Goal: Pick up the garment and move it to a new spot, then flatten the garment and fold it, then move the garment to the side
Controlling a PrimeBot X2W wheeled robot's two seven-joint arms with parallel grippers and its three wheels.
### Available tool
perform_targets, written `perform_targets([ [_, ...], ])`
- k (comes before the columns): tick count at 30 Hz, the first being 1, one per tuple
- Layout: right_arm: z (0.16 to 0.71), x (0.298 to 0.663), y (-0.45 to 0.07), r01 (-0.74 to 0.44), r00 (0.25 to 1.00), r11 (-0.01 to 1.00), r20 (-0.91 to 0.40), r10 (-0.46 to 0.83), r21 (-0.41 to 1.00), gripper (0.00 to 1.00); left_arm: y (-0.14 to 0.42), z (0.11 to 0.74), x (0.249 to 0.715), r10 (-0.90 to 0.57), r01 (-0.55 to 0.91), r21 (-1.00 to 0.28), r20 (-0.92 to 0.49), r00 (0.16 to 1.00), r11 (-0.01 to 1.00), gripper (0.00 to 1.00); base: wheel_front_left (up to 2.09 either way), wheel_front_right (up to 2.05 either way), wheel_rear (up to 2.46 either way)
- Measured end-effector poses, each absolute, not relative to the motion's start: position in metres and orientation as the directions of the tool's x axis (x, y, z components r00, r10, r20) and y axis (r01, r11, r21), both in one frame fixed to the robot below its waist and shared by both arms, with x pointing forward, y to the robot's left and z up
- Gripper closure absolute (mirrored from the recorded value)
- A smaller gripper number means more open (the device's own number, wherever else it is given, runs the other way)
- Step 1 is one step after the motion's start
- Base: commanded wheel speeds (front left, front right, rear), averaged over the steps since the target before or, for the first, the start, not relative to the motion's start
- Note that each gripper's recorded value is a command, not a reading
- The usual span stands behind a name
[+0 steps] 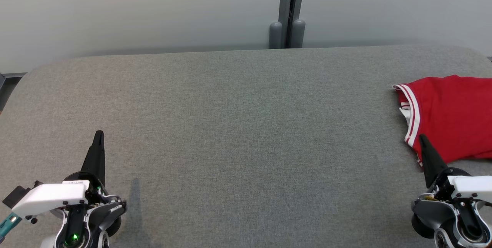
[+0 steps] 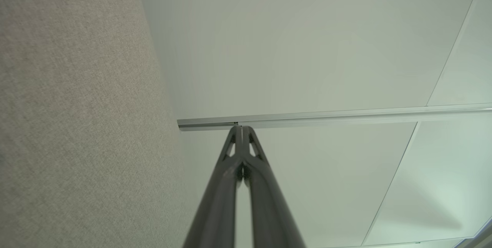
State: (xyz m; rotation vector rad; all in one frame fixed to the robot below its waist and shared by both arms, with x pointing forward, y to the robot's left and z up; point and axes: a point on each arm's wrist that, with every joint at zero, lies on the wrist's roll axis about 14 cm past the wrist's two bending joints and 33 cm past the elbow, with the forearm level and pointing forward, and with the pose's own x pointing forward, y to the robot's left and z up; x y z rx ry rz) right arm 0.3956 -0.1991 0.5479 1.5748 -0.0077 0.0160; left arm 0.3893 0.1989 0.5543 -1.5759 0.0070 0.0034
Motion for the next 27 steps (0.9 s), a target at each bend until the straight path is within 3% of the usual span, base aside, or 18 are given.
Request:
perform_targets([
  [27,0.5472,0.3947,-0.199,-0.011,1.0,-0.002,0.011,0.006,1.0,1.0,0.1989,0.5542,0.3894,-0.002,-0.007,-1.0,-0.007,1.0,-0.005,1.0,0.0,0.0,0.0],
])
